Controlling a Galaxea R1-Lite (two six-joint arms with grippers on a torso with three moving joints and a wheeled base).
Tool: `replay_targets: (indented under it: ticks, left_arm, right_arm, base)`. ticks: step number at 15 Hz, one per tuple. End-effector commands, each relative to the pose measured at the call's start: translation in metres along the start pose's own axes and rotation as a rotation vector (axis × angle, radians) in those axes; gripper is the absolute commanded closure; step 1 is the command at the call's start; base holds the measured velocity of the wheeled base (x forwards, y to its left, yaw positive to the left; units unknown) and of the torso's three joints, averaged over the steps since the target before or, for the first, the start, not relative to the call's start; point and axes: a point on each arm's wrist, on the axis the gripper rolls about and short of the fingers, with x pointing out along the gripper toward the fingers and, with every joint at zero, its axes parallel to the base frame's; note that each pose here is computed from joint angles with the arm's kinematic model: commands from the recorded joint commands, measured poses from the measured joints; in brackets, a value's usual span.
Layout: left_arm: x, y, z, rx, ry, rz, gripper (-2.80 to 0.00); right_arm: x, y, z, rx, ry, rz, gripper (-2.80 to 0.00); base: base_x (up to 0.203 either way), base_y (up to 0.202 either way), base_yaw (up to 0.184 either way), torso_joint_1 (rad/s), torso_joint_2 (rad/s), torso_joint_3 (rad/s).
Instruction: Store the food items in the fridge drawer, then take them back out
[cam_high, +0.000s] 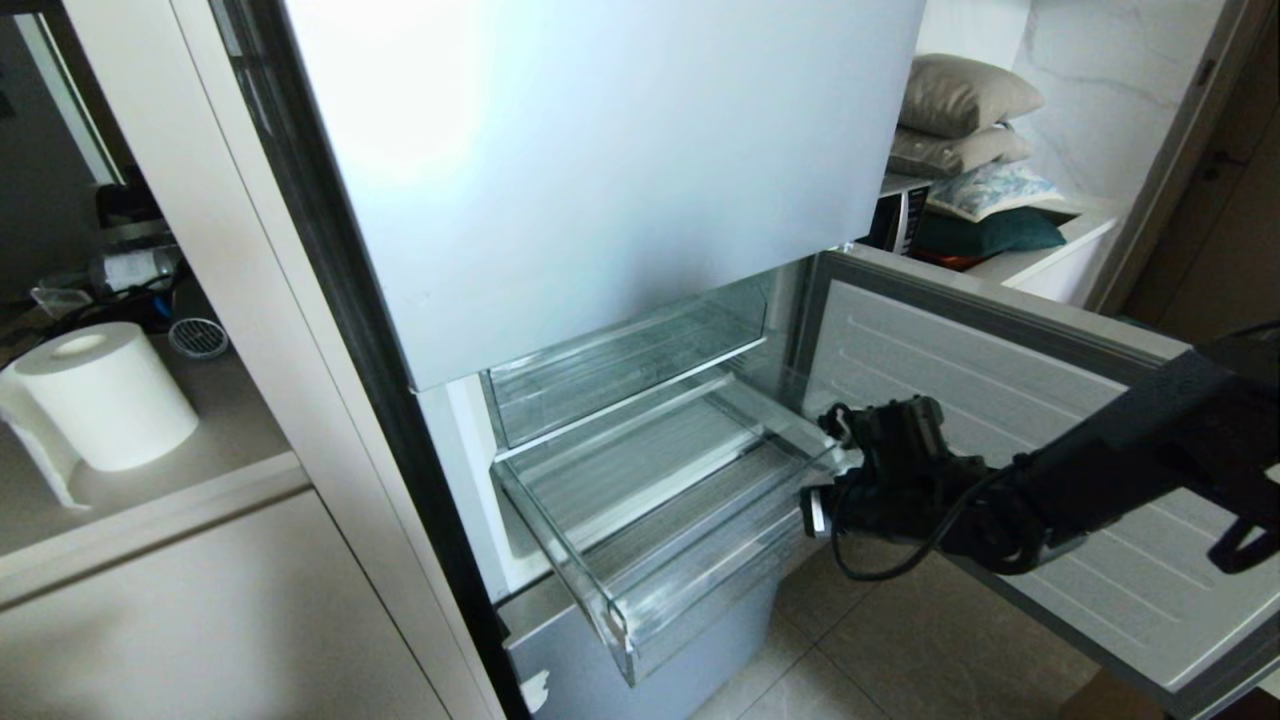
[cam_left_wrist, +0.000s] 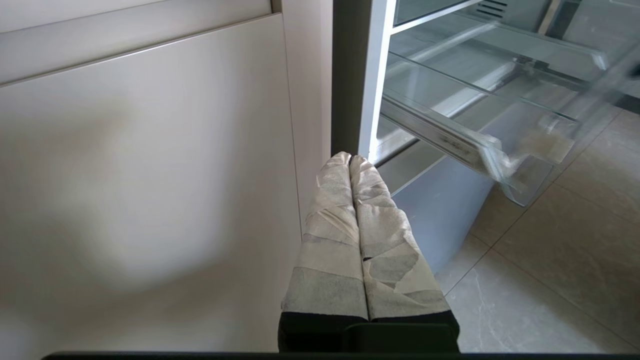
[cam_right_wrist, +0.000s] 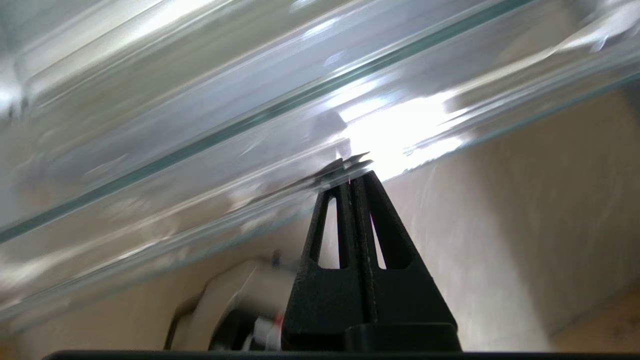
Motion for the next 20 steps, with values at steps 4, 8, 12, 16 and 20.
replay_targets:
  ticks: [4,8,12,16,20]
  left_arm:
    - [0.000,0.000,0.000,0.000,0.002,0.000,0.00]
    - [0.000,0.000,0.000,0.000,0.002,0.000,0.00]
    - [0.000,0.000,0.000,0.000,0.002,0.000,0.00]
    - [0.000,0.000,0.000,0.000,0.002,0.000,0.00]
    - [0.000,0.000,0.000,0.000,0.002,0.000,0.00]
  right_arm:
    - [0.051,0.035,0.019,-0.030,-0.131,0.030,0.00]
    - [0.079,0.061,0.038,-0.036,-0.258,0.095,0.00]
    - [0.086,0.072,0.041,-0.013,-0.342,0.130,0.00]
    - [0.030,0.074,0.043,-0.010,-0.306,0.138,0.00]
    - [-0.085,0.069,0.041,-0.018,-0.320,0.161,0.00]
  base:
    - [0.000,0.000,0.000,0.000,0.00,0.000]
    - [0.000,0.000,0.000,0.000,0.00,0.000]
    - [0.000,0.000,0.000,0.000,0.00,0.000]
    - [0.000,0.000,0.000,0.000,0.00,0.000]
    - [0.000,0.000,0.000,0.000,0.00,0.000]
